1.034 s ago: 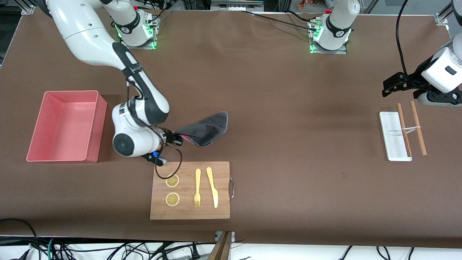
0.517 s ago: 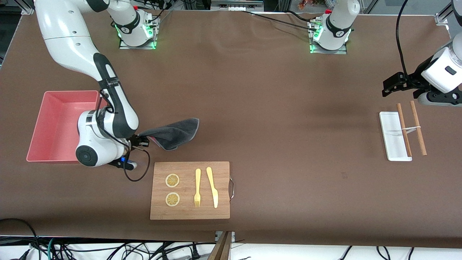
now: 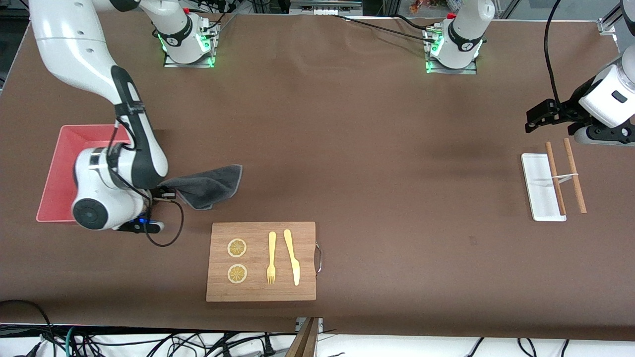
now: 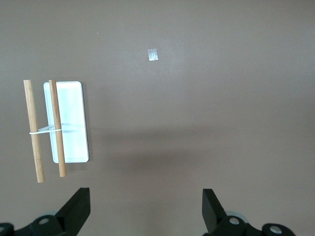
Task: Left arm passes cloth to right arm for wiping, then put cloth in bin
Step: 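Wipe the table beside the wooden board with the cloth in the right gripper, then move the cloth over the pink bin and open the right gripper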
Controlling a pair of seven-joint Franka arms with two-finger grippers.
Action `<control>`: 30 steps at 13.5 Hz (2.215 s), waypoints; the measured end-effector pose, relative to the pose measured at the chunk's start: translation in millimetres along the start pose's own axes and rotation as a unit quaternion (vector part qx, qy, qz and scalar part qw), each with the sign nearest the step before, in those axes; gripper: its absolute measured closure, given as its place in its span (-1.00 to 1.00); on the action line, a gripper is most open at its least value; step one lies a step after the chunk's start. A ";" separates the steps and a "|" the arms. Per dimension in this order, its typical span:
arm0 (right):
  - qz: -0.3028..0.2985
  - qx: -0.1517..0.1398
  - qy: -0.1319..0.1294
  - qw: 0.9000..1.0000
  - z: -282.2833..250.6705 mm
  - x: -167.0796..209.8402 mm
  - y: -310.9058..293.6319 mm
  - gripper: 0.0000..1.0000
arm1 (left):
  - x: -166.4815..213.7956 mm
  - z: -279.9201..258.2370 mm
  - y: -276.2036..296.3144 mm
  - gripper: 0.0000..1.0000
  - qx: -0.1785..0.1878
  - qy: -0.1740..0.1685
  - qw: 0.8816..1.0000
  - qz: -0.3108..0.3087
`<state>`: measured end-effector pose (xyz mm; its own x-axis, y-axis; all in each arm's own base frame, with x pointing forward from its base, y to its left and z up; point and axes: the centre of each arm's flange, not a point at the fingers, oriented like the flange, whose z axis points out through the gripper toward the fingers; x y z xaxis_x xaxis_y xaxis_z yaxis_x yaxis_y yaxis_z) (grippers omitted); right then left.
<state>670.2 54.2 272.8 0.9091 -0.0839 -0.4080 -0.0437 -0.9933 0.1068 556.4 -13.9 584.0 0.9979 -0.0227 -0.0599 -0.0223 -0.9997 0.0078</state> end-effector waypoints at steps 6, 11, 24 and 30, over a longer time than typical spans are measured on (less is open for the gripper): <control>-0.017 0.011 0.009 1.000 -149.7 -98.8 73.3 0.96 | -0.2 0.1 0.1 -1.00 0.000 -0.001 1.000 0.000; -0.062 -0.019 0.007 0.998 -185.5 -146.5 166.5 0.96 | -0.3 0.1 0.1 -1.00 0.000 -0.001 1.000 0.000; -0.084 -0.016 -0.024 0.996 -45.0 -87.1 257.6 0.96 | -0.3 0.1 1.2 -1.00 0.000 -0.001 1.000 0.001; -0.086 0.010 -0.008 0.996 32.1 -48.4 244.0 0.96 | -0.3 0.1 1.5 -1.00 0.000 -0.001 1.000 0.001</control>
<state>602.3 -186.7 289.6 0.8973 0.0859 -0.4329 0.1033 -0.9945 0.0168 556.0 -15.4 584.0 0.9977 -0.0254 -0.0623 -0.0250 -0.9997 0.0078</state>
